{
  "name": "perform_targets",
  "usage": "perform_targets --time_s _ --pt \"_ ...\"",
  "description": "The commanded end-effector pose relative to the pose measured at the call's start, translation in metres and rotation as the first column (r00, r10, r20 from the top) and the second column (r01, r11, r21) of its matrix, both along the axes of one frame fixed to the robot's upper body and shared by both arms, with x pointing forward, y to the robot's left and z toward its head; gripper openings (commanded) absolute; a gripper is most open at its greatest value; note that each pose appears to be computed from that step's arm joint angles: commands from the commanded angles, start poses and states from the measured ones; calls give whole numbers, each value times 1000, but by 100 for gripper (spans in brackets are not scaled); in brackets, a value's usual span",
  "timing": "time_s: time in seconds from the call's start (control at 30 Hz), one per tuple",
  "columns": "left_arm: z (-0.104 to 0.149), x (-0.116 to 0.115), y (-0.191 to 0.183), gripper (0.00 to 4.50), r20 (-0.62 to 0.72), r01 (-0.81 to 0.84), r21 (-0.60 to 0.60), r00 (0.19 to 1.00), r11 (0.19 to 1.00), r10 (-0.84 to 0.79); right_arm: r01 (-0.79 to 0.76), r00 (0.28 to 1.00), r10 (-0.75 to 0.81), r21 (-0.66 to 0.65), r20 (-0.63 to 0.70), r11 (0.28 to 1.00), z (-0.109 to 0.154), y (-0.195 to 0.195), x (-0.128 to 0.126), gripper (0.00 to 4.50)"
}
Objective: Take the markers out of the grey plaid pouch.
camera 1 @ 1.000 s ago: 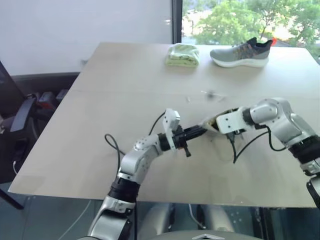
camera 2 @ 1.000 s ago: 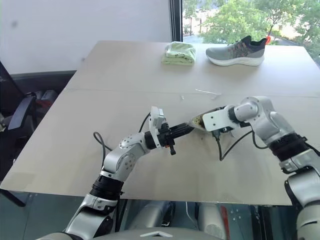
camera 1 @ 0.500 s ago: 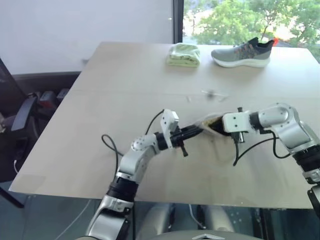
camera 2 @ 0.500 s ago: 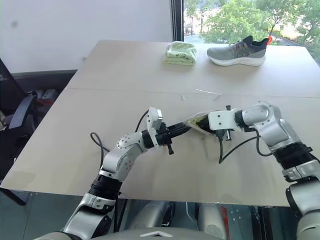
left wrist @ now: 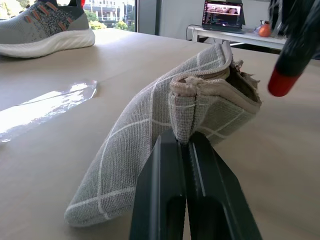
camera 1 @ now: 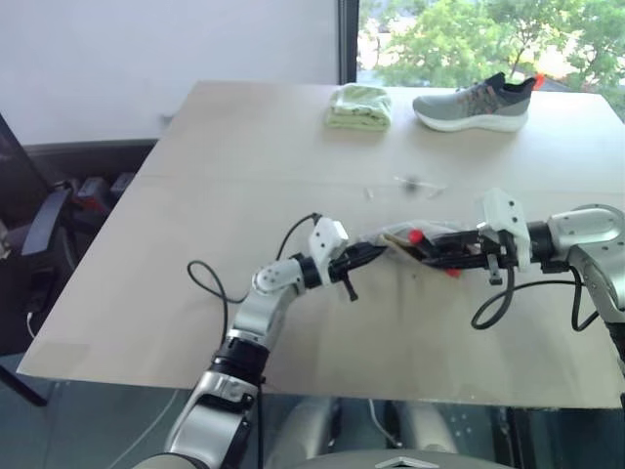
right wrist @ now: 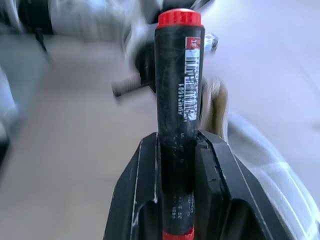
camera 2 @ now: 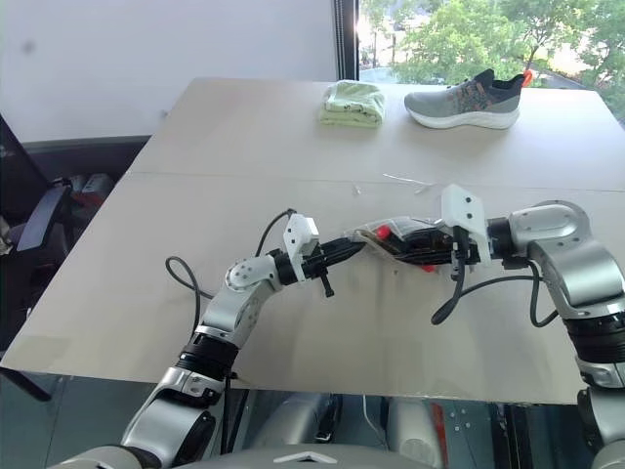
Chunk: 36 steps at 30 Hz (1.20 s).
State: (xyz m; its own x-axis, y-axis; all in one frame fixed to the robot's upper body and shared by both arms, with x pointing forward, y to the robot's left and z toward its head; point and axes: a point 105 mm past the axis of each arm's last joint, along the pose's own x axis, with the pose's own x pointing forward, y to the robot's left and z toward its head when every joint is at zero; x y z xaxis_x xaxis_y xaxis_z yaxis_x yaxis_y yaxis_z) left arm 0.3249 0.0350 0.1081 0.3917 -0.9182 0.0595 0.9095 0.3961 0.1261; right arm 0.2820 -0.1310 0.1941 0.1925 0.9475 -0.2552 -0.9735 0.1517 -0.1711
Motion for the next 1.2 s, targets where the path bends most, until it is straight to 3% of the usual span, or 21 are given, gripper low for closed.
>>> perform_targets --time_s 0.03,0.1,0.2,0.33,0.5,0.53,0.67,0.8,0.9,1.0,1.13,1.2 --pt "7 2 3 0 29 -10 -8 1000 1000 10 50 998 -55 207 19 977 44 -5 1 34" --pt "8 -1 4 0 20 -3 -16 1000 1000 3 130 991 -133 232 -2 964 55 -24 7 34" --pt "12 -8 4 0 -3 18 -44 1000 999 -19 335 942 -337 69 17 940 50 -69 22 34" --pt "21 -11 4 0 -21 10 -84 1000 996 -12 527 850 -522 -118 66 842 33 -113 37 34" --pt "25 -13 4 0 -41 -4 -114 999 994 -1 625 773 -620 -328 131 709 -2 -147 46 34" --pt "26 -14 4 0 -44 -5 -117 999 993 0 629 770 -622 -339 145 699 -4 -148 48 136" --pt "31 -14 3 0 -55 -12 -143 998 990 5 679 732 -645 -309 220 666 6 -151 60 310" --pt "33 -14 3 0 -55 -7 -142 998 990 -1 605 796 -569 -250 207 756 23 -125 57 310" --pt "32 -16 2 0 -57 -2 -140 998 990 -6 485 870 -463 -125 169 866 44 -85 49 310" --pt "32 -17 1 0 -57 4 -142 998 990 -12 363 927 -356 -50 119 930 52 -52 36 227" --pt "32 -18 -1 0 -59 12 -144 998 989 -21 260 964 -254 -75 80 963 40 -31 26 19" --pt "32 -17 -1 0 -59 14 -143 998 990 -23 221 975 -216 -96 60 971 32 -25 23 5"
